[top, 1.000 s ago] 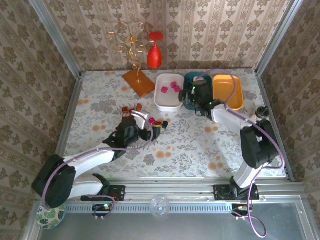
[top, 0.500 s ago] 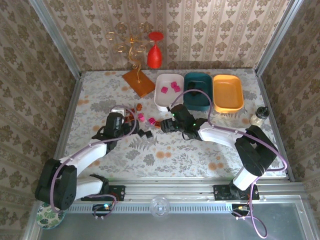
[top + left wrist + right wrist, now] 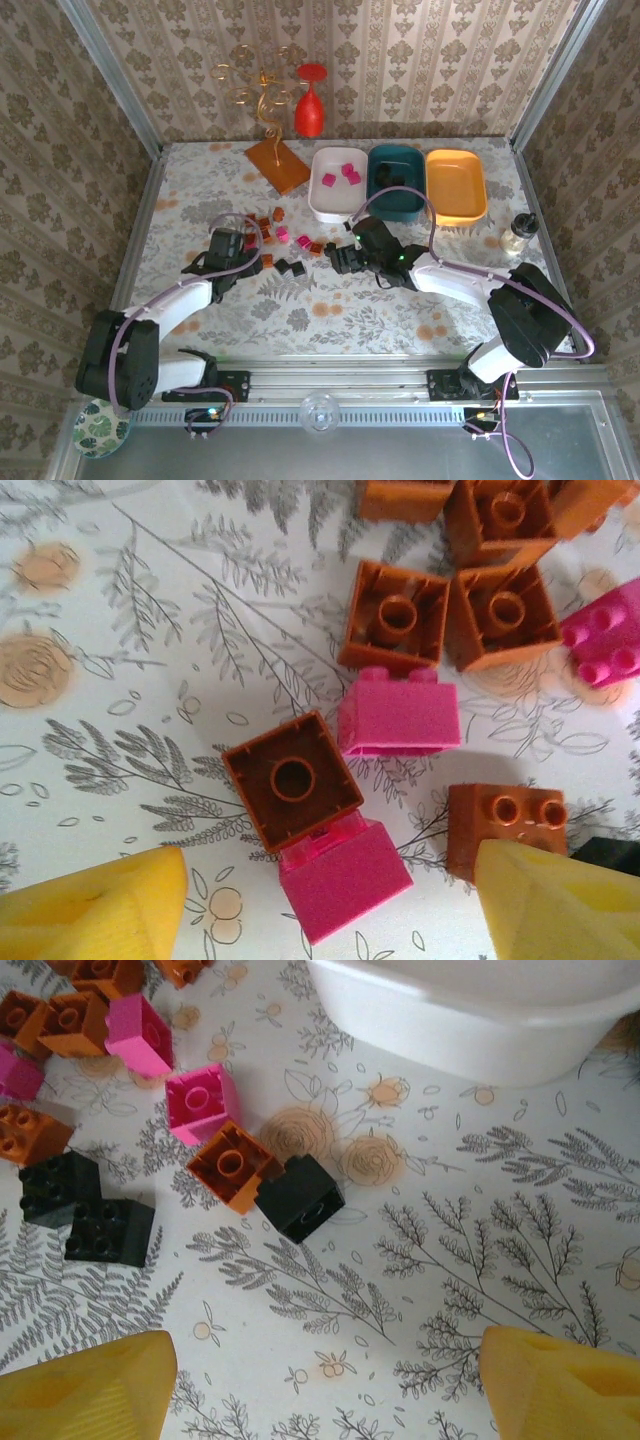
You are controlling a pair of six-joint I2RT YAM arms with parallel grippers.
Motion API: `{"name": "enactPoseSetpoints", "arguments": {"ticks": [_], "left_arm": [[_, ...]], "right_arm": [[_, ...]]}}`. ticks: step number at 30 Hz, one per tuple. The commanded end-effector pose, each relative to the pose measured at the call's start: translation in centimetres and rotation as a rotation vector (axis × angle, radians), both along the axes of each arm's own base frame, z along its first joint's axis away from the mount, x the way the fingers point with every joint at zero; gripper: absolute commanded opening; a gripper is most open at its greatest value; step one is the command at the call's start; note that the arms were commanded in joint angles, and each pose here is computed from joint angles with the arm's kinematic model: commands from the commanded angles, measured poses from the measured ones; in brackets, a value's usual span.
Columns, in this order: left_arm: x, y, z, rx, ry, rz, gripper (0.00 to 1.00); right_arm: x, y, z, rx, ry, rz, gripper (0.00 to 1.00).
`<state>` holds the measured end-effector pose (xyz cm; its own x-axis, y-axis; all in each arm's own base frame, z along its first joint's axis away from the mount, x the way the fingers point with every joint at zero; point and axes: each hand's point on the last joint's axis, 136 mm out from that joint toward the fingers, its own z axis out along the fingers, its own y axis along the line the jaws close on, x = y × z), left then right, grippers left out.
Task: Sort the legos into containers by color
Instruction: Pick up the lego from the middle-left of the table.
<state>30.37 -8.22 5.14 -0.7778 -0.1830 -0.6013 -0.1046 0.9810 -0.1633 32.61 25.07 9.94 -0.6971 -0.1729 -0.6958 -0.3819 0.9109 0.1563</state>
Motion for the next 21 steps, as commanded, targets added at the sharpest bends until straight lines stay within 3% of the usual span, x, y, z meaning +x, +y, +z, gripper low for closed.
{"name": "enactPoseSetpoints", "arguments": {"ticks": [1, 13, 21], "left_arm": [[0.3, -0.7, -1.0, -0.042, 0.054, 0.013, 0.74], [2.0, -1.0, -3.8, -0.018, 0.080, 0.028, 0.60], [2.5, -0.9, -1.4, 0.002, -0.002, 0.013, 0.43]], "right_arm": [[-0.2, 0.1, 0.6, 0.019, -0.019, 0.010, 0.81], [-0.3, -0.2, 0.6, 0.017, -0.028, 0.007, 0.81], [-0.2, -0.2, 0.0, 0.009, -0.016, 0.006, 0.81]]}}
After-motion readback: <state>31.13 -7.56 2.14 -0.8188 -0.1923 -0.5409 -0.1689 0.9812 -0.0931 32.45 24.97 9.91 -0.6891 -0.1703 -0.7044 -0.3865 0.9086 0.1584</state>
